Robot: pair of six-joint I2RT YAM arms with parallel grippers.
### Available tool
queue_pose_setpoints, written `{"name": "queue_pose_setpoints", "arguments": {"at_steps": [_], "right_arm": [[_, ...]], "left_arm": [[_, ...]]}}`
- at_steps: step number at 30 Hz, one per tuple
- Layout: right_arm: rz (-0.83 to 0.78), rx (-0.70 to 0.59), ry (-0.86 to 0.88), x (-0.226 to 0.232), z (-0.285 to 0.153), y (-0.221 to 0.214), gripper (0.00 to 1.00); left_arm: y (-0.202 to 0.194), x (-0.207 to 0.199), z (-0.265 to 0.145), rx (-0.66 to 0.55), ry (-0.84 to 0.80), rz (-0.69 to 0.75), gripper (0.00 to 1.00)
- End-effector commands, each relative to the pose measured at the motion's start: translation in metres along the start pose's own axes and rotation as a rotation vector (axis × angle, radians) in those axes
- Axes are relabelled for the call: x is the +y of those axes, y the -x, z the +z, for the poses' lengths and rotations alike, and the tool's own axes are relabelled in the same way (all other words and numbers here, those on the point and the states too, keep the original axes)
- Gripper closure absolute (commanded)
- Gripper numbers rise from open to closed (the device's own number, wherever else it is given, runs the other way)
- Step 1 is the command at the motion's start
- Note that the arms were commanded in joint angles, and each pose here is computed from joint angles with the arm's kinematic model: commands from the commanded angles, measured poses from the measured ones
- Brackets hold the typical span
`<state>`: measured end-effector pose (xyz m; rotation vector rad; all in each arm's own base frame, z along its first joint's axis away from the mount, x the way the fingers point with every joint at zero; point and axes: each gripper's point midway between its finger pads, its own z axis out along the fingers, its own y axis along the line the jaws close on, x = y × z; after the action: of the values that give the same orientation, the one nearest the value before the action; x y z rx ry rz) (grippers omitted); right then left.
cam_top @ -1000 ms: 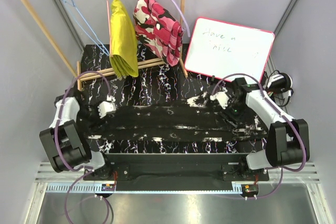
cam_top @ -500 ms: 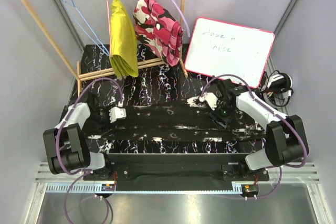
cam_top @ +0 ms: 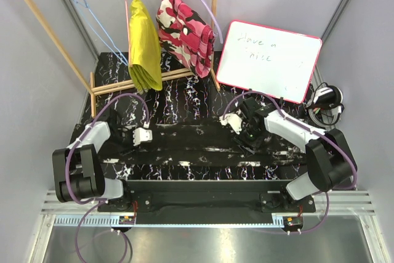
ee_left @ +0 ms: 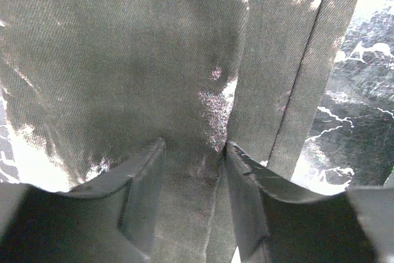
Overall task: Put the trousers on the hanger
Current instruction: Fold the trousers
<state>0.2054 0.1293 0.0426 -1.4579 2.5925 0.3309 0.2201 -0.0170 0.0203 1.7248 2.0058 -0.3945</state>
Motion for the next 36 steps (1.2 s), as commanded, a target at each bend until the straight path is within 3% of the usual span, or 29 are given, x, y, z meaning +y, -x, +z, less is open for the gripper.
{"name": "queue_pose_setpoints", "arguments": {"at_steps": [1, 4, 6, 9, 19, 24, 29, 36], "right_arm": [[-0.017, 0.003, -0.078, -0.011, 0.008, 0.005, 0.49], [-0.017, 0.001, -0.11, -0.019, 0.007, 0.009, 0.62], [-0.004, -0.015, -0.11, -0.018, 0.004, 0.012, 0.83], [0.009, -0.026, -0.124, -0.018, -0.004, 0.015, 1.0], [-0.008, -0.071, -0.2, -0.017, -0.046, 0.015, 1.0], [-0.012, -0.049, -0.116, 0.006, -0.049, -0.003, 1.0], [-0.03, -0.008, -0.065, 0.018, -0.027, -0.024, 1.0], [-0.039, 0.072, -0.008, 0.018, 0.008, -0.028, 0.94]], "left_arm": [[0.009, 0.01, -0.001, -0.037, 0.02, 0.015, 0.58], [0.011, 0.012, -0.001, -0.042, 0.022, 0.007, 0.69], [0.012, 0.013, -0.003, -0.041, 0.029, -0.001, 0.84], [0.014, 0.017, -0.009, -0.035, 0.053, -0.013, 0.99], [0.039, 0.011, -0.058, -0.031, 0.09, 0.037, 1.0], [0.032, -0.017, -0.072, 0.048, 0.013, 0.058, 1.0], [-0.002, -0.047, -0.054, 0.152, -0.091, 0.076, 1.0], [-0.033, -0.037, -0.022, 0.206, -0.084, 0.013, 1.0]]}}
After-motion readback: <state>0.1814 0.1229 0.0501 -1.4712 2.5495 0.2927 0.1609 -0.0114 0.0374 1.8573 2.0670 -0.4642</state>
